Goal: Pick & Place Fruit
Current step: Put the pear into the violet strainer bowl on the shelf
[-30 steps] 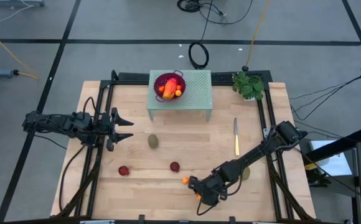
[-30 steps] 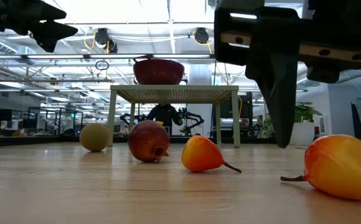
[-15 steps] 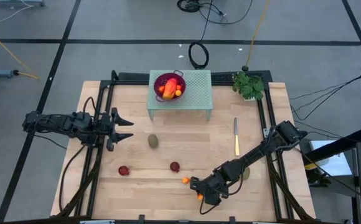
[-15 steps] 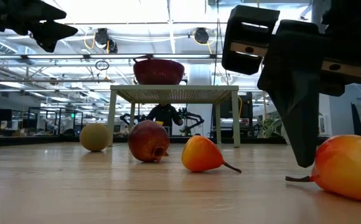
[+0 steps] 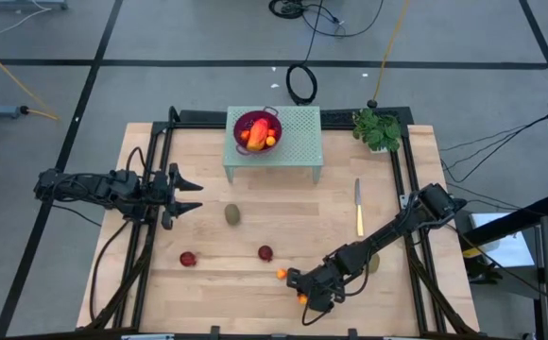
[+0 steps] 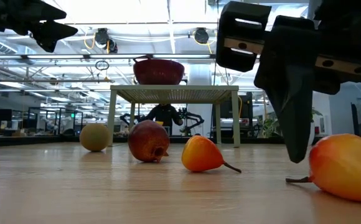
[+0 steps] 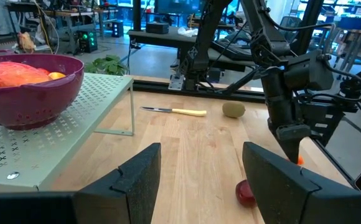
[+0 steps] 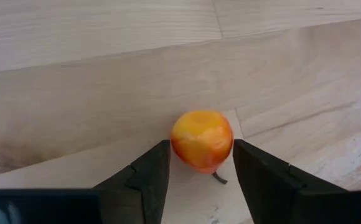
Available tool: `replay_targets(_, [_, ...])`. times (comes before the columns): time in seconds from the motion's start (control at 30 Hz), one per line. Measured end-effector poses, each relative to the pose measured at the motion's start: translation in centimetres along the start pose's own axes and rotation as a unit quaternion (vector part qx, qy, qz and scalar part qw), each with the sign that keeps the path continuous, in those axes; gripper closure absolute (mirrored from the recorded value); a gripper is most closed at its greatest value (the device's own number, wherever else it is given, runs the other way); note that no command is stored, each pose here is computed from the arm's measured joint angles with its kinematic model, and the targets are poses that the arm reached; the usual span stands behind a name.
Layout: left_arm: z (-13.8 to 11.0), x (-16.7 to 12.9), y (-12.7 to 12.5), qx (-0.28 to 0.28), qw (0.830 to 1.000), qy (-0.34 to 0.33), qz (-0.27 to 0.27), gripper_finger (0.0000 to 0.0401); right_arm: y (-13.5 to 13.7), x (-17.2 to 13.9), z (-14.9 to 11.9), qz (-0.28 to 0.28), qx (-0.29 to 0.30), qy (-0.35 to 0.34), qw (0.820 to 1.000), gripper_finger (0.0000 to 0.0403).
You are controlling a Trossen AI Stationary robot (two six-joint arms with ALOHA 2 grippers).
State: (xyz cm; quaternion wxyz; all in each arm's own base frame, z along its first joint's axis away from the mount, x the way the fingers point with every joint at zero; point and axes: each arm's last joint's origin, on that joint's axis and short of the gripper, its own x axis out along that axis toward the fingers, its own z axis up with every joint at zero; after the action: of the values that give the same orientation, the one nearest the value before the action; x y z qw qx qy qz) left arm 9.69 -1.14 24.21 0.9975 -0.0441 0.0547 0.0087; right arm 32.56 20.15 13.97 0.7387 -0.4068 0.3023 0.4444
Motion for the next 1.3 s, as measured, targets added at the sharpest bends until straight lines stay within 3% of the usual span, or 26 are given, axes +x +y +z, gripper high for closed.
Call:
replay_targets(0.6, [0.0, 0.0, 0.0, 0.003, 1.0, 0.0, 0.0, 0.0174, 0.4, 1.2, -0.3, 0.009, 0.01, 0.007, 1.0, 0.0279])
replay_targets(0.77, [0.0, 0.0, 0.0, 0.003, 1.0, 0.001, 0.0, 0.0174, 0.4, 1.2, -0.3, 0.006, 0.044, 0.01, 0.999, 0.0285])
replay_targets(1.13, [0.0, 0.0, 0.0, 0.004, 1.0, 0.0, 0.0, 0.0174, -0.8, -1.2, 0.1, -0.044, 0.058, 0.01, 0.997, 0.0286])
replay_targets(1.3, [0.0, 0.0, 0.0, 0.005, 1.0, 0.001, 0.0, 0.0174, -1.9, -3.0, 0.2, -0.099, 0.071, 0.022, 0.992, 0.0286])
